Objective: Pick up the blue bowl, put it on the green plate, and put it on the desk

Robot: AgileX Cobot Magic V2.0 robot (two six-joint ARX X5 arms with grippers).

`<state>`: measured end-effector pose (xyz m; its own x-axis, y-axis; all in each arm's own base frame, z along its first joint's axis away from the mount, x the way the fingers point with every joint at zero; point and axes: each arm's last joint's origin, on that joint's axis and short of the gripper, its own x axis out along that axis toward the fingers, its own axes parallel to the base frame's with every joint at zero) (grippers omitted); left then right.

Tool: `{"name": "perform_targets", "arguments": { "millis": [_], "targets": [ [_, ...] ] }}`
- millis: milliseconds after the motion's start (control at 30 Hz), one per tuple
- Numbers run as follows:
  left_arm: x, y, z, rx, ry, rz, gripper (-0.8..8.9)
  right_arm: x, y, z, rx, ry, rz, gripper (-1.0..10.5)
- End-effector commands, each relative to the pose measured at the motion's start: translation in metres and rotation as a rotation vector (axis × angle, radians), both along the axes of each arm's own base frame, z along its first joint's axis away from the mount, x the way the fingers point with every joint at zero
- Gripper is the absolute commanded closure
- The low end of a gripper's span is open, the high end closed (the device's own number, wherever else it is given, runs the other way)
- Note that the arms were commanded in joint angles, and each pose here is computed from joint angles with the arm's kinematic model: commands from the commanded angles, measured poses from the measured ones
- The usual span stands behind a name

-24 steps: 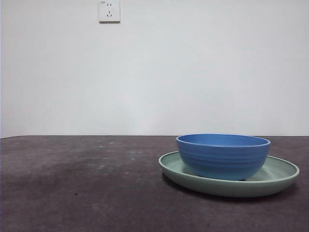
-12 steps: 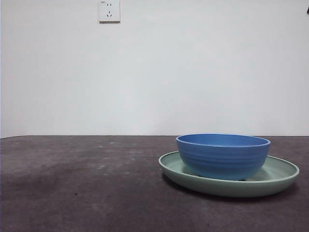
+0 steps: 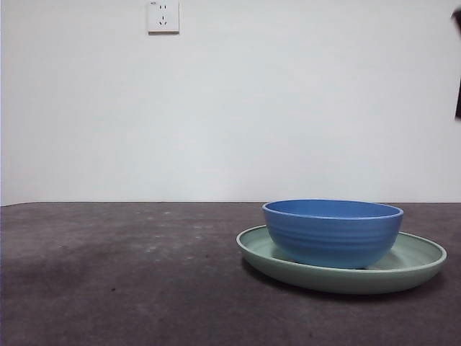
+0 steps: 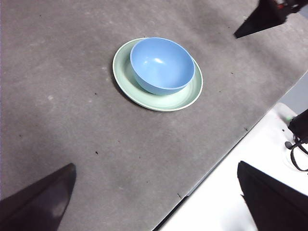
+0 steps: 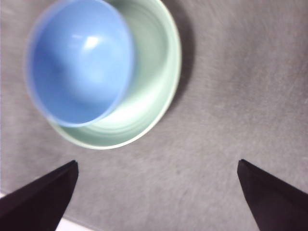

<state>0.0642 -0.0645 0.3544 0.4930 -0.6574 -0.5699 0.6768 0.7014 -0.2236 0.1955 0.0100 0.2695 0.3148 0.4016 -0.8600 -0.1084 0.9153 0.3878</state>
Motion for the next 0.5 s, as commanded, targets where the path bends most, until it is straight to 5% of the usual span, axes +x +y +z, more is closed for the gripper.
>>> {"name": "perform_targets", "arguments": {
  "millis": [33, 233, 500],
  "targets": [
    [0.001, -0.001, 0.003, -0.008, -0.010, -0.001, 1.92, 0.019, 0.000, -0.008, -0.006, 0.011, 0.014, 3.2],
    [0.002, -0.002, 0.005, -0.029, -0.033, -0.001, 1.92, 0.052, 0.002, -0.035, -0.007, 0.012, 0.037, 3.3],
    [0.002, -0.003, 0.006, -0.039, -0.044, -0.001, 1.92, 0.081, 0.006, -0.066, 0.023, 0.019, 0.067, 4.7]
  ]
}}
